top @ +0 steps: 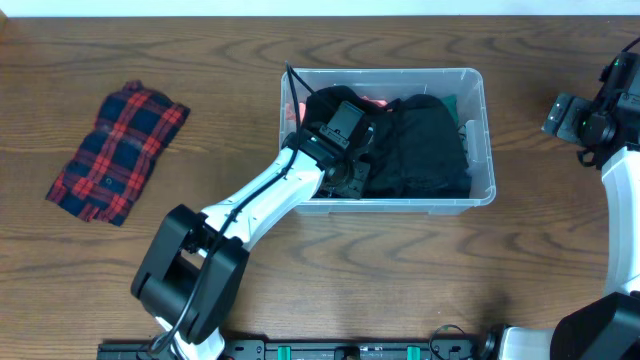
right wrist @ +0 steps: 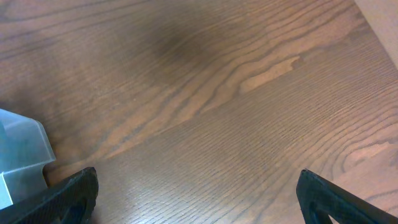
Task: Pack container
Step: 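Push and tuck the black garment flat across the bin with left gripper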
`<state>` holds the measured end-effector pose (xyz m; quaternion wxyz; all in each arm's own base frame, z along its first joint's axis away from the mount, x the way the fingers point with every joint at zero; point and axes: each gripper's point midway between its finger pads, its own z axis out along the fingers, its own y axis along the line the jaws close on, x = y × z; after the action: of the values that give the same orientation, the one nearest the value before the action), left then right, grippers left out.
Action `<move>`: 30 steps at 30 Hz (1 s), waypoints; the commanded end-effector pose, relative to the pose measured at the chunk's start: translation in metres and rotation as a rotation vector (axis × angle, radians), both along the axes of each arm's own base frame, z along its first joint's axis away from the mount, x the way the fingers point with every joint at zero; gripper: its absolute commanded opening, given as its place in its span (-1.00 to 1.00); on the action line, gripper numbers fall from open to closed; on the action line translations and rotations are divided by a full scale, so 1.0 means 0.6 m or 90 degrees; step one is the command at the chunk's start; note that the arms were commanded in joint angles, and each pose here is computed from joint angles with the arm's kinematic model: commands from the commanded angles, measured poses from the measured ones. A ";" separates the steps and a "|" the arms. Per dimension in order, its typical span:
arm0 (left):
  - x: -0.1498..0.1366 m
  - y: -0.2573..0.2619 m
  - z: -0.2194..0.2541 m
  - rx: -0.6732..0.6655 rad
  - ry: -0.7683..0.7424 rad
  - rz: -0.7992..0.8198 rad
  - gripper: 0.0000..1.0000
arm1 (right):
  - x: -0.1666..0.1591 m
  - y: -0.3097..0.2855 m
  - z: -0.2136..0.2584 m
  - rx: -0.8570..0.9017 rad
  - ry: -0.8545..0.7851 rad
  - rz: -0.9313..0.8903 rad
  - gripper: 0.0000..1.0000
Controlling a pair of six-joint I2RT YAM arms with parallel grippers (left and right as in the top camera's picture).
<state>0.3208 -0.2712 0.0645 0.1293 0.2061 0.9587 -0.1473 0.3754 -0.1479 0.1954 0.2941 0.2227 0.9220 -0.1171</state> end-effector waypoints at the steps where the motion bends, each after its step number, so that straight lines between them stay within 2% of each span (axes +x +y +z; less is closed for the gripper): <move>1: 0.033 -0.003 0.079 -0.022 -0.089 0.003 -0.88 | 0.000 -0.003 0.001 -0.002 0.000 -0.003 0.99; 6: 0.049 -0.023 0.199 -0.106 -0.196 0.001 -0.88 | 0.000 -0.003 0.001 -0.002 0.000 -0.003 0.99; 11: 0.052 -0.051 0.245 -0.156 -0.251 -0.015 -0.88 | 0.000 -0.003 0.001 -0.002 0.000 -0.003 0.99; 21: 0.029 -0.136 0.210 -0.175 -0.252 -0.077 -0.88 | 0.000 -0.003 0.001 -0.002 0.000 -0.003 0.98; 30: 0.017 -0.172 0.108 -0.133 -0.194 -0.105 -0.88 | 0.000 -0.003 0.001 -0.002 0.000 -0.003 0.98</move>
<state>0.3336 -0.3713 0.1500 0.2982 0.2754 0.8827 -0.2369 0.3754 -0.1479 0.1954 0.2941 0.2227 0.9220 -0.1171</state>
